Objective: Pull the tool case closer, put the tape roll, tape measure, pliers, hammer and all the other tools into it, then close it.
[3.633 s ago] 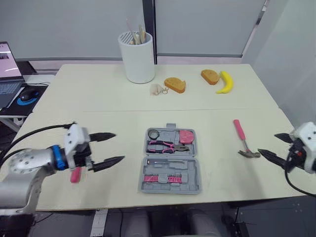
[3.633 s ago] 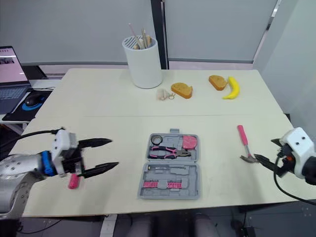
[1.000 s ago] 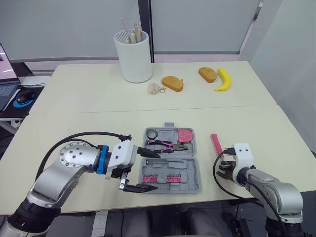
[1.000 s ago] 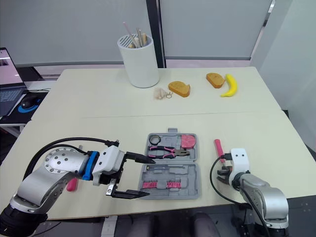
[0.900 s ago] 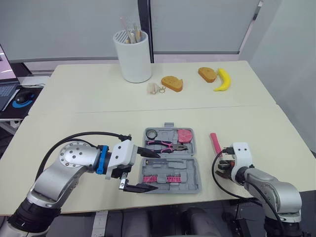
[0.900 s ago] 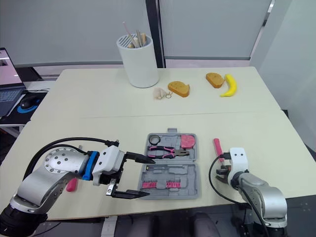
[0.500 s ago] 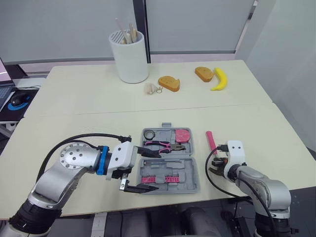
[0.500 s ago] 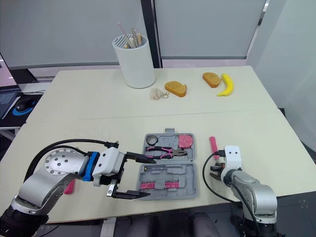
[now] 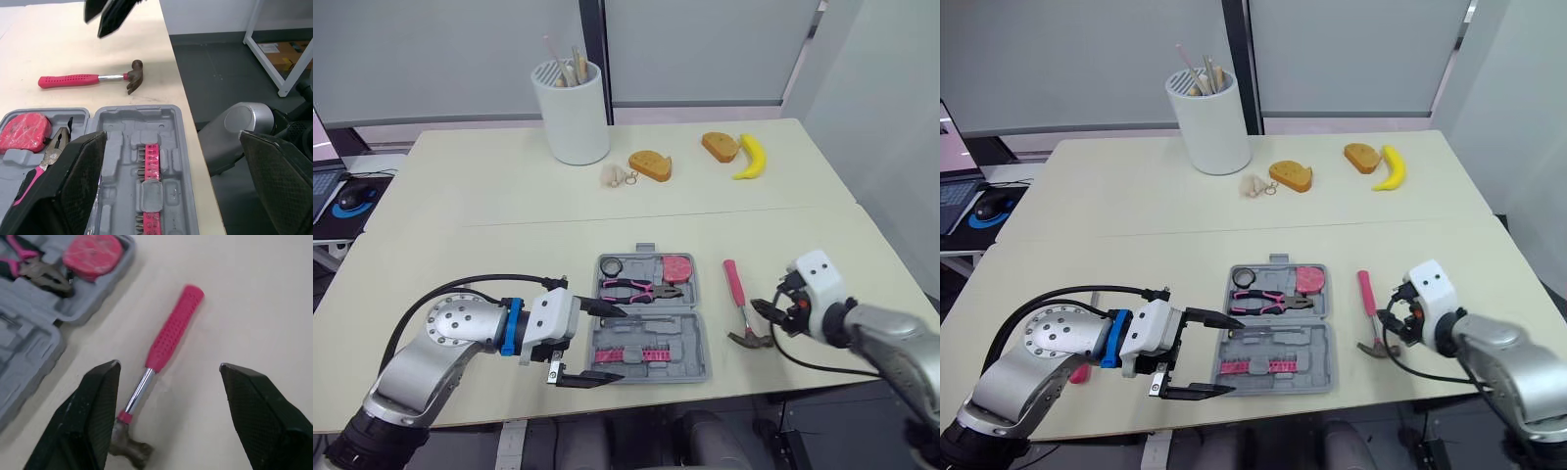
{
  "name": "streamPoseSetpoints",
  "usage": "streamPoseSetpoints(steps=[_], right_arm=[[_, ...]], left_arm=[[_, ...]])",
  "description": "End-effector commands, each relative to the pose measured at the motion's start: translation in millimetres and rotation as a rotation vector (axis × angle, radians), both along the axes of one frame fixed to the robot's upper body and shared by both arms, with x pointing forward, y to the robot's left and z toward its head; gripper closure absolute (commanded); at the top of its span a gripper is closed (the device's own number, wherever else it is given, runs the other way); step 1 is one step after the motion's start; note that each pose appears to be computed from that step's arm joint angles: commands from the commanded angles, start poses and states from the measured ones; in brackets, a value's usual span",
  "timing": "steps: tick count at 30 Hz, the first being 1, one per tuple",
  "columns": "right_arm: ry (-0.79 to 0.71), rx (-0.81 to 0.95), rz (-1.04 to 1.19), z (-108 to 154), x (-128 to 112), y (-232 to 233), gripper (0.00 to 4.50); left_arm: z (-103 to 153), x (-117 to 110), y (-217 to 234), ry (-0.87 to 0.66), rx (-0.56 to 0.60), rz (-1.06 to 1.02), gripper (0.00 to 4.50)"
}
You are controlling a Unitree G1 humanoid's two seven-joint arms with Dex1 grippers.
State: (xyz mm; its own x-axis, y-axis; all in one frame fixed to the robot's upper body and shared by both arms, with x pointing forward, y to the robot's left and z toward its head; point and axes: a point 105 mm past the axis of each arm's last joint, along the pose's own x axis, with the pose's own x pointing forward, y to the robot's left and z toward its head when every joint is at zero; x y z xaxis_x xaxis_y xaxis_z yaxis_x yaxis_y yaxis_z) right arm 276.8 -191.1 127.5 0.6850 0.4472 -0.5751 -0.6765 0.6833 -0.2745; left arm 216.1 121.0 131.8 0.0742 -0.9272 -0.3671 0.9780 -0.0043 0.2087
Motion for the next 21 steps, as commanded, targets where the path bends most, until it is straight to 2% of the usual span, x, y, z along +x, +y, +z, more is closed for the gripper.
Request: streamPoseSetpoints(steps=[1,3,7,10,15,21], right_arm=[[-0.066,-0.227,0.436,3.8,-1.5,16.0,1.17],[-0.075,-0.347,0.594,0.3,-0.5,14.1,1.17],[-0.093,-0.832,1.072,-14.5,17.5,4.6,1.17],[-0.075,-0.983,1.302,-24.6,26.7,9.1,1.17],[-0.047,-1.090,1.561,-39.5,33.7,18.8,1.17],[-0.019,-1.109,1.667,-54.3,39.3,29.5,1.17]], left_arm=[[10.0,-1.1,-2.0,-0.049,-0.006,-0.007,0.00],[10.1,-0.7,-2.5,-0.051,-0.005,-0.005,0.00],[9.5,-1.9,-8.4,-0.054,-0.008,-0.006,0.00],[9.3,-2.4,-13.1,-0.058,-0.013,-0.007,0.00],[7.7,-2.1,-19.9,-0.066,-0.016,0.004,0.00],[2.8,-6.5,-20.5,-0.067,-0.006,0.030,0.00]])
